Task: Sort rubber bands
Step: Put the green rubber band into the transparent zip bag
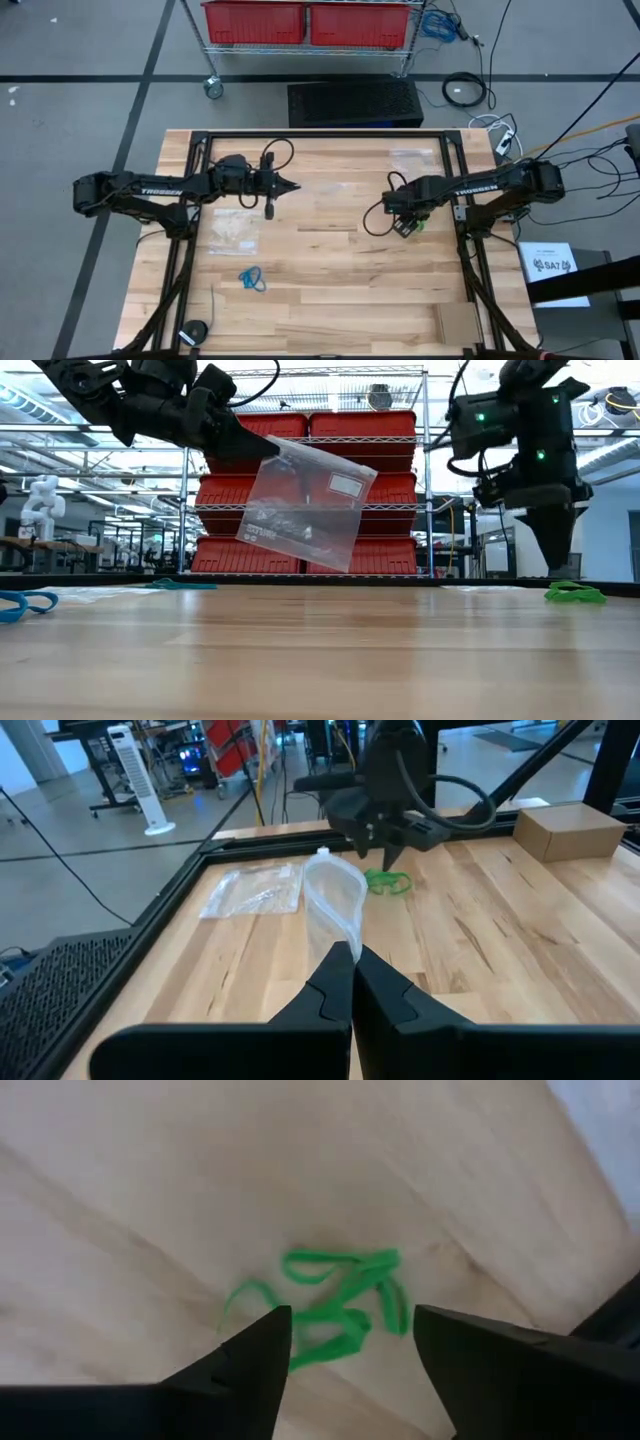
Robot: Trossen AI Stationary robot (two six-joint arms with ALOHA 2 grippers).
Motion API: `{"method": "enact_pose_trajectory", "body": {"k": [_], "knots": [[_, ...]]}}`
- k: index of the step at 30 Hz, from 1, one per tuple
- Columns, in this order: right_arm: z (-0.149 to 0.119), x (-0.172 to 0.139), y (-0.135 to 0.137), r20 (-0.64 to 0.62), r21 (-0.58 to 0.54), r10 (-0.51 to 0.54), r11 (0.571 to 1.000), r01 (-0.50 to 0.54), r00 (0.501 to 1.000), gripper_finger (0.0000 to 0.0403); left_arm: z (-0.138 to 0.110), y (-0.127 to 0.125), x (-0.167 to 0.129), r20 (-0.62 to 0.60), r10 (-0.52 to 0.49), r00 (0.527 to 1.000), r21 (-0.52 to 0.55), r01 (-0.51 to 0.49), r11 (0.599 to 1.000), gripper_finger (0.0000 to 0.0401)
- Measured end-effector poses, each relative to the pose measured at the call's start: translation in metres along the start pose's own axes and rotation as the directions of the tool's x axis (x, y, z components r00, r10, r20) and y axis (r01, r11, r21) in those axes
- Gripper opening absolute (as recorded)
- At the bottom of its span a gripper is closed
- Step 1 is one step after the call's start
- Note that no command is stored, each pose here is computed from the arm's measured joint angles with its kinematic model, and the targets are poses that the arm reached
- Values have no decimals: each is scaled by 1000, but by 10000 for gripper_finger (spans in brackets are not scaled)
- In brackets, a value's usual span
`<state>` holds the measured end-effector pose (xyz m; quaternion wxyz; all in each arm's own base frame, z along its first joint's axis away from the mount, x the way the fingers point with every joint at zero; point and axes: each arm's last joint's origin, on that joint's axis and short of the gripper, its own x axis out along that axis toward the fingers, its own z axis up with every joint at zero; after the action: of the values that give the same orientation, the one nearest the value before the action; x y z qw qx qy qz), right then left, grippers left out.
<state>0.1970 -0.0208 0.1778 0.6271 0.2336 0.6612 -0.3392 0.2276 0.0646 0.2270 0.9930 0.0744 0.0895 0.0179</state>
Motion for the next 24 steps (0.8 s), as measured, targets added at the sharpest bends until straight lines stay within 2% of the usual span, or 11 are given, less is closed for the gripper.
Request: {"method": "enact_pose_trajectory", "body": {"k": [5, 12, 16, 19, 24], "knots": [[-2, 4, -1, -4, -13, -11, 1000, 11, 1000, 177, 0, 0, 0, 0, 0, 1000, 0, 0, 1000, 0], [-4, 15, -1, -1, -35, 11, 999, -11, 1000, 170, 0, 0, 0, 0, 0, 1000, 0, 0, 1000, 0], [-6, 18, -2, -13, -40, 18, 999, -18, 1000, 151, 0, 0, 0, 0, 0, 1000, -1, 0, 1000, 0], [-5, 19, -3, -3, -42, 8, 999, -8, 1000, 119, 0, 0, 0, 0, 0, 1000, -1, 0, 1000, 0], [-5, 19, -2, 6, -59, 6, 998, -6, 1000, 31, 0, 0, 0, 0, 0, 1000, -1, 0, 1000, 0]]}}
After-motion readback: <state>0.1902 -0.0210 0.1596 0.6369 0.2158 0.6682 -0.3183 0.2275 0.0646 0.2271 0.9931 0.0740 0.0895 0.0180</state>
